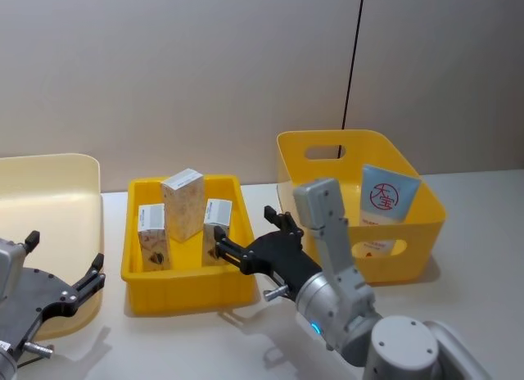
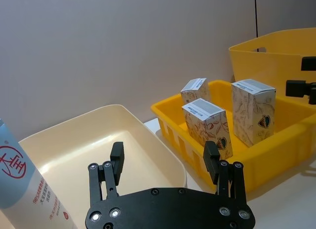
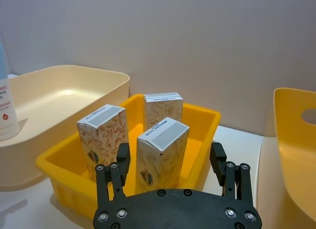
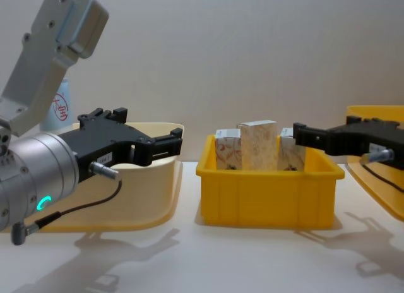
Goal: Bimanual collaborative sorting of washing and personal care products
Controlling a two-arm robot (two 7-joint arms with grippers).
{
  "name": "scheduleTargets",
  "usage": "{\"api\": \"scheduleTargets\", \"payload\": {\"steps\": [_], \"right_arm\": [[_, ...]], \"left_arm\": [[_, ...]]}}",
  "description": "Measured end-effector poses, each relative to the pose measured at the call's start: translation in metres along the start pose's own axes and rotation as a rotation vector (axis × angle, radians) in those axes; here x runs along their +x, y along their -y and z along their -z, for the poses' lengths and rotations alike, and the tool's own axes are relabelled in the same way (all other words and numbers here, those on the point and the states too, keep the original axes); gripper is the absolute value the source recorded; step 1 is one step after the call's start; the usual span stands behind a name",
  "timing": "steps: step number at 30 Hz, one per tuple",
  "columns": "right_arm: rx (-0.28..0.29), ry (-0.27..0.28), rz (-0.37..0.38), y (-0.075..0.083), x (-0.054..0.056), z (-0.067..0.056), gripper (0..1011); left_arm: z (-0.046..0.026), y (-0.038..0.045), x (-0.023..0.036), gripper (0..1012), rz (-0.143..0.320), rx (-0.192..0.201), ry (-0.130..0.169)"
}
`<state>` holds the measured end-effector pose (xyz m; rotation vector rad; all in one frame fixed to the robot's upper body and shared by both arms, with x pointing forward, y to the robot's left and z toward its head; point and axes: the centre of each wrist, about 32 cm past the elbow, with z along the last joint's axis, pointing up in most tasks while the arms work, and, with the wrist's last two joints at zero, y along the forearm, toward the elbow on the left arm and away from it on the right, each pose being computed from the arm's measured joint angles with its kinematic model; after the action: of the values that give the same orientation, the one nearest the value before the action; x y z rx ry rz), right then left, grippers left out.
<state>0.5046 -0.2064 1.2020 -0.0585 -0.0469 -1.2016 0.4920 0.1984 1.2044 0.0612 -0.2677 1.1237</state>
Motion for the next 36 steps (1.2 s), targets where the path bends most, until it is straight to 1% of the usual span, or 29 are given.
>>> {"api": "scheduleTargets", "payload": {"steps": [9, 20, 36], "right_arm": [[-0.034, -0.001, -0.007, -0.015, -0.005, -0.003, 1001], [-0.062, -0.008, 0.008, -0.024, -0.015, -0.003, 1001], [-0.070, -0.018, 0.102, -0.031, -0.038, -0.002, 1001]], "left_arm": [[0.0000, 0.0000, 0.0000, 1002, 0.000, 0.000, 0.000], [0.0000, 0.0000, 0.0000, 1002, 0.000, 0.000, 0.000], [0.0000, 0.0000, 0.0000, 1001, 0.000, 0.000, 0.000]]}}
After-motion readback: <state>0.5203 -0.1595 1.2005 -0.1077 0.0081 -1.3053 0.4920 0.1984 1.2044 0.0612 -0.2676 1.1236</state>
